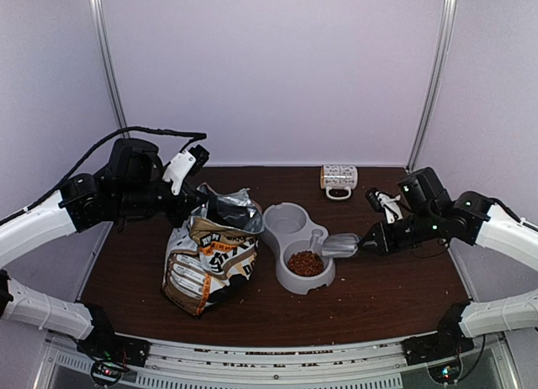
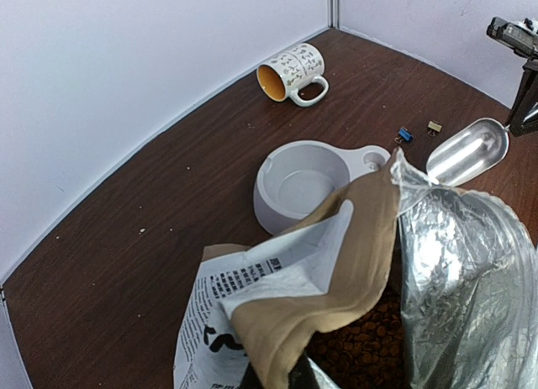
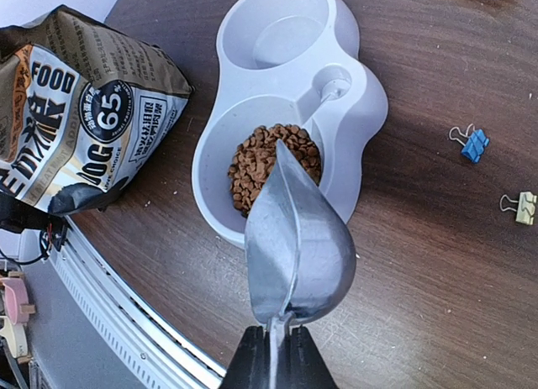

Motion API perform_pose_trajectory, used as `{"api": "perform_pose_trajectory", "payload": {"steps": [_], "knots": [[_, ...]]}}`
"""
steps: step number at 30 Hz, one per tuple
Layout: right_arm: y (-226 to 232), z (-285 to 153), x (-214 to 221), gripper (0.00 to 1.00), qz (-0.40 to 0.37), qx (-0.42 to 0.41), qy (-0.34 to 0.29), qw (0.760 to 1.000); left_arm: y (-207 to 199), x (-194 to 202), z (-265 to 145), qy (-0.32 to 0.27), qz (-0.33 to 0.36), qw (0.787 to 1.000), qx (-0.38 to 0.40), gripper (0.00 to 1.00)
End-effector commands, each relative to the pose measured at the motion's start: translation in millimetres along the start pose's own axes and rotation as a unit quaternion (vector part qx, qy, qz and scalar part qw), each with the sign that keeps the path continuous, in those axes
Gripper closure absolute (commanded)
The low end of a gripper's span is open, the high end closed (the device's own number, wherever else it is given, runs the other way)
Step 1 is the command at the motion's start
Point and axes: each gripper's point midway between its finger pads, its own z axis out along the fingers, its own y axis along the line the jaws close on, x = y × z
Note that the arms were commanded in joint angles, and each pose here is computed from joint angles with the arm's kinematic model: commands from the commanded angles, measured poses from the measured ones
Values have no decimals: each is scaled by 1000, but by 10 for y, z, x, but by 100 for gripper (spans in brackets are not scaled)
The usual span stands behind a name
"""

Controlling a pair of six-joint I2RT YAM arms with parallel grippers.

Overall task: Serve the pet food
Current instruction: Place the pet food in the pet food bowl, then insert the spatula into the pet food bag.

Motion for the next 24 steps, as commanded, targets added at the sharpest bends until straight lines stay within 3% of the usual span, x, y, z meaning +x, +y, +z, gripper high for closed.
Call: {"api": "perform_pose_trajectory", "payload": {"steps": [1, 9, 15, 20, 24], "knots": [[55, -122, -89, 100, -51, 31, -4, 998, 106, -285, -94, -58, 5, 998, -20, 100], [170, -130, -98, 100, -150, 104, 16, 983, 97, -283, -96, -58, 5, 998, -17, 100], [183, -106, -199, 100, -168, 138, -2, 976, 99, -297, -122, -62, 5, 998, -18, 100], [313, -278, -349, 100, -146, 112, -50, 982, 101, -311, -157, -69, 3, 997, -18, 100], [664, -587, -519, 100, -127, 27, -103, 986, 90, -320, -165, -73, 3, 997, -15, 100]]}}
